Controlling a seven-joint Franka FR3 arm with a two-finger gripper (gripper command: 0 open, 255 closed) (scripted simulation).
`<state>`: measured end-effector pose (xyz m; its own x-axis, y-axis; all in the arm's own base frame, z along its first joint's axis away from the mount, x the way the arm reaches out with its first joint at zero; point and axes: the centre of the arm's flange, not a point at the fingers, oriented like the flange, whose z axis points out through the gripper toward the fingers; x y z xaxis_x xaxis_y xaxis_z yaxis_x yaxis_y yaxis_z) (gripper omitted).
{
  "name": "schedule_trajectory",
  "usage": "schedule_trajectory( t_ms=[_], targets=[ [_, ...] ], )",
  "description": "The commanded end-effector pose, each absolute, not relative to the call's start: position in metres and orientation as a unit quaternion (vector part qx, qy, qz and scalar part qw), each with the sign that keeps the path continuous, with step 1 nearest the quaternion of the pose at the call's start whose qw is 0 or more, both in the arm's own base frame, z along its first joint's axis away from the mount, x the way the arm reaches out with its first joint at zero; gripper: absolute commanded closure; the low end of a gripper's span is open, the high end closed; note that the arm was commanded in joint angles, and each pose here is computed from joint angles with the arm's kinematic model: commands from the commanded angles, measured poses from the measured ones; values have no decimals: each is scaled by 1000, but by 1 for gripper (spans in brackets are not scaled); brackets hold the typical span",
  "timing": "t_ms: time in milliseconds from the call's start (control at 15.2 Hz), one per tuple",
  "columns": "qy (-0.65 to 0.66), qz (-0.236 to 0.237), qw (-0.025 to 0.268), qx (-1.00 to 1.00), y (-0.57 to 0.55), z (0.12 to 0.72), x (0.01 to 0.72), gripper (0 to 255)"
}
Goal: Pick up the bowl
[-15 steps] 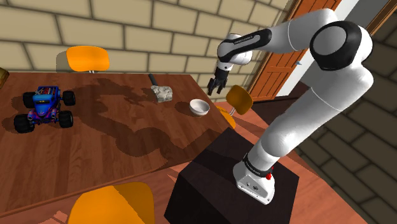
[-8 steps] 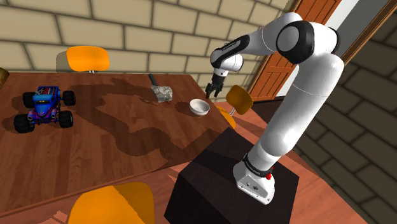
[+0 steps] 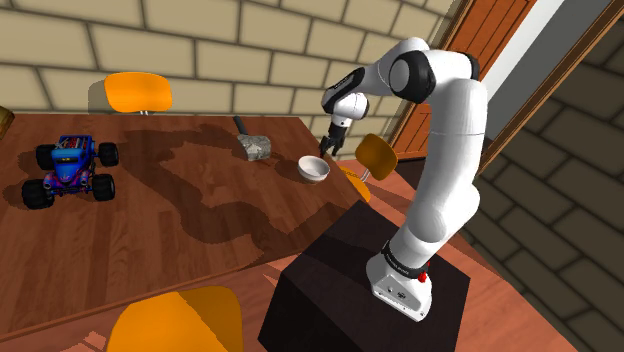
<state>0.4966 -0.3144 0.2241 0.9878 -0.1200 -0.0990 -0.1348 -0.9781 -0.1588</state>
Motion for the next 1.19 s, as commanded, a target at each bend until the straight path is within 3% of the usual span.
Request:
schedule_trajectory(
  t_ms=[0, 924, 990, 1122],
  targets=[
    [64, 44, 85, -993, -331, 204, 505, 0],
    [63, 45, 90, -993, -367, 122, 528, 0],
    [63, 45, 90, -993, -367, 123, 528, 255],
    [63, 45, 90, -993, -367, 123, 528, 255]
  ],
)
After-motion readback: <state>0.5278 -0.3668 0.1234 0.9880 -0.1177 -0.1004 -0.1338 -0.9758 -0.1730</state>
